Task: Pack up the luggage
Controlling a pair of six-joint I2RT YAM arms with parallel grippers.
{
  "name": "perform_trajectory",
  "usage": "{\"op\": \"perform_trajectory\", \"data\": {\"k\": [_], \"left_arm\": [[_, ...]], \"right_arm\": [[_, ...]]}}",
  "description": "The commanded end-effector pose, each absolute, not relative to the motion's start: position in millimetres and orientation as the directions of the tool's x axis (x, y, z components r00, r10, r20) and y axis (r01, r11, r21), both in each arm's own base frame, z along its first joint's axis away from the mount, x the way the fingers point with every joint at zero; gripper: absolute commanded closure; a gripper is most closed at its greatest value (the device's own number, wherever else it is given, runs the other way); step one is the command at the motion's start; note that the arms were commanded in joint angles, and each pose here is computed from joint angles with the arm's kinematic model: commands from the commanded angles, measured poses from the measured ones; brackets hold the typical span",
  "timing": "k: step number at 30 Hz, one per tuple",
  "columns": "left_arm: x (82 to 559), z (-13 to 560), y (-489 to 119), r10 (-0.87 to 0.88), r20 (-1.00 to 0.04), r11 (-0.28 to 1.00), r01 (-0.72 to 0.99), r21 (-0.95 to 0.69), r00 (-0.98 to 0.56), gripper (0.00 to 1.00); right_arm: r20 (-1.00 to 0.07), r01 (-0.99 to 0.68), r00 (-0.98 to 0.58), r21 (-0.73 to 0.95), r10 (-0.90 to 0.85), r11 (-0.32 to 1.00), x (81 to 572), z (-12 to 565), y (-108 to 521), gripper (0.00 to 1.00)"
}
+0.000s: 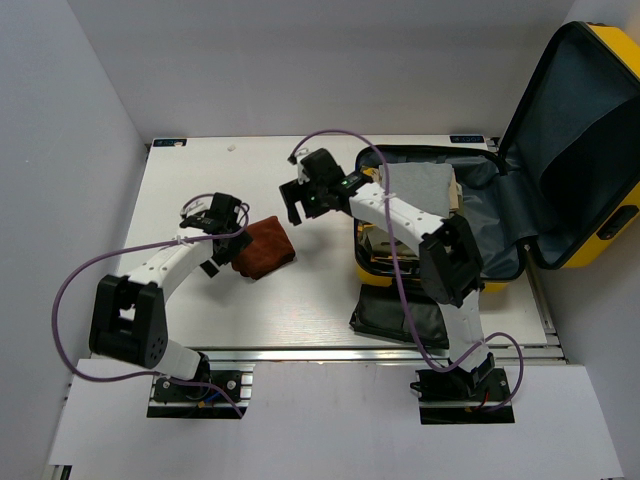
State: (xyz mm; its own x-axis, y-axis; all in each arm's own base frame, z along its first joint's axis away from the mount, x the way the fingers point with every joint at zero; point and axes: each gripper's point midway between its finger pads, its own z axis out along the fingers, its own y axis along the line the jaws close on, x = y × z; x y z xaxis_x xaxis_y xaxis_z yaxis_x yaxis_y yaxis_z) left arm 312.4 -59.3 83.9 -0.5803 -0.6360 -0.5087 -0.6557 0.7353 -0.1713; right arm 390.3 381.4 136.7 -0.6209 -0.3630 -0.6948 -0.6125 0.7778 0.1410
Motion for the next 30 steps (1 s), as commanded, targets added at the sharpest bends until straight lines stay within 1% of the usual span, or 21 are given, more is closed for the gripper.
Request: {"op": "perform_trajectory", "data": {"k": [1, 2, 3, 4, 5, 6, 10, 12, 14, 15, 18, 21, 24, 26, 30], "left_arm": [[311, 52, -41, -0.694, -0.460, 0.682, -0.710, -0.174, -0.554, 0.02], [315, 50, -53, -0.690, -0.433, 0.705, -0.675, -0.220, -0.580, 0.02], [330, 55, -58, -0.692, -0.450, 0.711, -0.639, -0.294, -0.564, 0.02], [333, 55, -63, -0.685, -0.447, 0.723, -0.611, -0.322, -0.575, 0.02], [330, 51, -75, -0.687, -0.410, 0.727, -0.582, -0.365, -0.600, 0.02], [338, 54, -80, -0.683, -0.421, 0.731, -0.550, -0.405, -0.597, 0.02], [335, 41, -88, -0.692, -0.395, 0.719, -0.530, -0.450, -0.604, 0.02], [330, 33, -82, -0.705, -0.393, 0.708, -0.552, -0.440, -0.591, 0.02], [325, 30, -80, -0.705, -0.393, 0.708, -0.561, -0.429, -0.590, 0.02], [325, 32, -76, -0.710, -0.397, 0.704, -0.564, -0.432, -0.582, 0.02], [326, 41, -72, -0.716, -0.425, 0.697, -0.548, -0.462, -0.553, 0.02], [333, 46, -72, -0.721, -0.447, 0.692, -0.518, -0.503, -0.530, 0.02], [342, 40, -71, -0.711, -0.466, 0.703, -0.509, -0.497, -0.527, 0.02], [339, 19, -70, -0.699, -0.441, 0.715, -0.537, -0.448, -0.563, 0.02], [339, -1, -79, -0.693, -0.396, 0.718, -0.527, -0.454, -0.602, 0.02]], "right_arm": [[-0.699, -0.625, -0.634, 0.212, -0.331, 0.751, 393, 114, 416, 0.11], [-0.693, -0.627, -0.639, 0.217, -0.334, 0.748, 392, 109, 421, 0.11], [-0.690, -0.631, -0.640, 0.222, -0.337, 0.743, 393, 104, 425, 0.11], [-0.688, -0.633, -0.642, 0.225, -0.340, 0.740, 394, 94, 429, 0.12], [-0.688, -0.637, -0.640, 0.228, -0.341, 0.737, 395, 89, 431, 0.12], [-0.687, -0.645, -0.641, 0.241, -0.341, 0.725, 393, 87, 435, 0.12], [-0.657, -0.648, -0.669, 0.286, -0.347, 0.706, 385, 62, 443, 0.15], [-0.638, -0.646, -0.684, 0.305, -0.354, 0.699, 380, 49, 446, 0.17], [-0.612, -0.642, -0.701, 0.317, -0.366, 0.698, 374, 36, 445, 0.25], [-0.609, -0.641, -0.703, 0.319, -0.368, 0.698, 373, 34, 445, 0.32], [-0.607, -0.643, -0.704, 0.324, -0.368, 0.694, 368, 32, 443, 0.46], [-0.606, -0.648, -0.705, 0.337, -0.370, 0.683, 364, 34, 446, 0.56], [-0.603, -0.652, -0.708, 0.359, -0.367, 0.668, 360, 37, 450, 0.60], [-0.606, -0.656, -0.707, 0.365, -0.366, 0.661, 360, 40, 452, 0.61], [-0.611, -0.665, -0.698, 0.361, -0.373, 0.654, 358, 41, 453, 0.63]]}}
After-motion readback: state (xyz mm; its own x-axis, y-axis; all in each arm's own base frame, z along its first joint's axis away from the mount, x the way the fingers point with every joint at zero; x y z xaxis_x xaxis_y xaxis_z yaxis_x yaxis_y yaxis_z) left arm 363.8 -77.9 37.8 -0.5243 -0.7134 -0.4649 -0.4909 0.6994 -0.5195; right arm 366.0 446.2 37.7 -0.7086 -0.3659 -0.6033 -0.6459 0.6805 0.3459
